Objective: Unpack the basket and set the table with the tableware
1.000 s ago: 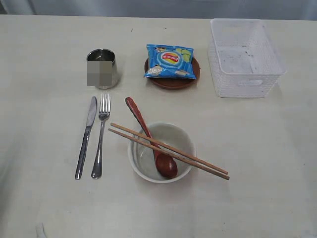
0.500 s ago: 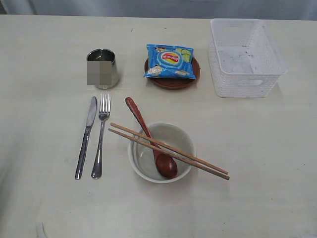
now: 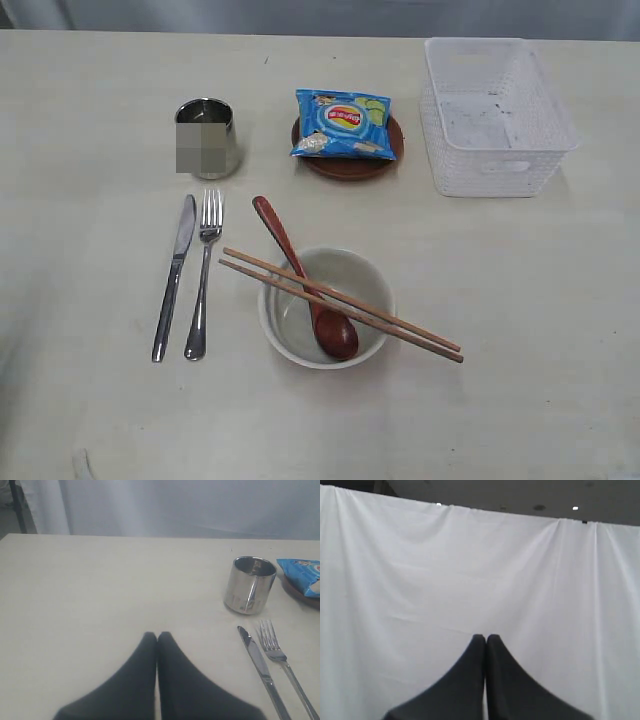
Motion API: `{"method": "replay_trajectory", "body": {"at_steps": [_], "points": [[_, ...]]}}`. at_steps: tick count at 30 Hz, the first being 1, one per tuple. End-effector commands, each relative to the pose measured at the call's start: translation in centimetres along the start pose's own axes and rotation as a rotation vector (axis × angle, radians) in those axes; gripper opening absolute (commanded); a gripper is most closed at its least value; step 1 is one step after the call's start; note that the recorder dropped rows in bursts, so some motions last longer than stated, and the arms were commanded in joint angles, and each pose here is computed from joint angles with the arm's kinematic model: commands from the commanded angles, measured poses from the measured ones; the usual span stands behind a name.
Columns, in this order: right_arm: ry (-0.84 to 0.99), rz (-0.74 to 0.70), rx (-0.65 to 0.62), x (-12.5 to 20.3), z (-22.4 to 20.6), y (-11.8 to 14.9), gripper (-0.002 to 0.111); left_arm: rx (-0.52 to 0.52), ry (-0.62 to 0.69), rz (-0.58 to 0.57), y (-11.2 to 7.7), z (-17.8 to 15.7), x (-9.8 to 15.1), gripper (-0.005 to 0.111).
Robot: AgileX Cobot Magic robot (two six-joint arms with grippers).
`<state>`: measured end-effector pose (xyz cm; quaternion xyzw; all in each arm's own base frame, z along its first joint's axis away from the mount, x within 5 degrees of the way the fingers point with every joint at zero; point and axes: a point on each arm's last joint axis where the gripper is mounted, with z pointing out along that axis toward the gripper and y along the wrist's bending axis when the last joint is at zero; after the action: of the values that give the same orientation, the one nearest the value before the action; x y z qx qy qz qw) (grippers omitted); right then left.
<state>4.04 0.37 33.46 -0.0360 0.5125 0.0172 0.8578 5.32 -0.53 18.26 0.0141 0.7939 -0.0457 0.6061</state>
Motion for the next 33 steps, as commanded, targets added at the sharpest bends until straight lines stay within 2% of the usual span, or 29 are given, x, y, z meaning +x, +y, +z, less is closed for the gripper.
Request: {"method": "replay_trajectory", "body": {"at_steps": [1, 4, 7, 20, 25, 33], "points": [[0.113, -0.001, 0.000, 4.7, -1.5, 0.2, 0.000, -0.002, -0.009, 0.002, 0.0, 0.0, 0.0, 0.000], [0.310, 0.010, -0.008, 7.1, -2.1, 0.3, 0.000, -0.002, -0.009, 0.002, 0.0, 0.0, 0.0, 0.000], [0.379, 0.010, -0.011, 7.7, -2.3, 0.3, 0.000, -0.002, -0.009, 0.002, 0.0, 0.0, 0.0, 0.000], [0.381, -0.005, -0.014, 8.0, -2.8, 0.4, 0.000, -0.002, -0.009, 0.002, 0.0, 0.0, 0.0, 0.000], [0.400, -0.005, -0.015, 9.7, -3.9, 0.5, 0.000, -0.002, -0.009, 0.002, 0.0, 0.0, 0.0, 0.000], [0.561, 0.002, -0.021, 12.7, -5.0, 0.6, 0.000, -0.002, -0.009, 0.002, 0.0, 0.0, 0.0, 0.000]]}}
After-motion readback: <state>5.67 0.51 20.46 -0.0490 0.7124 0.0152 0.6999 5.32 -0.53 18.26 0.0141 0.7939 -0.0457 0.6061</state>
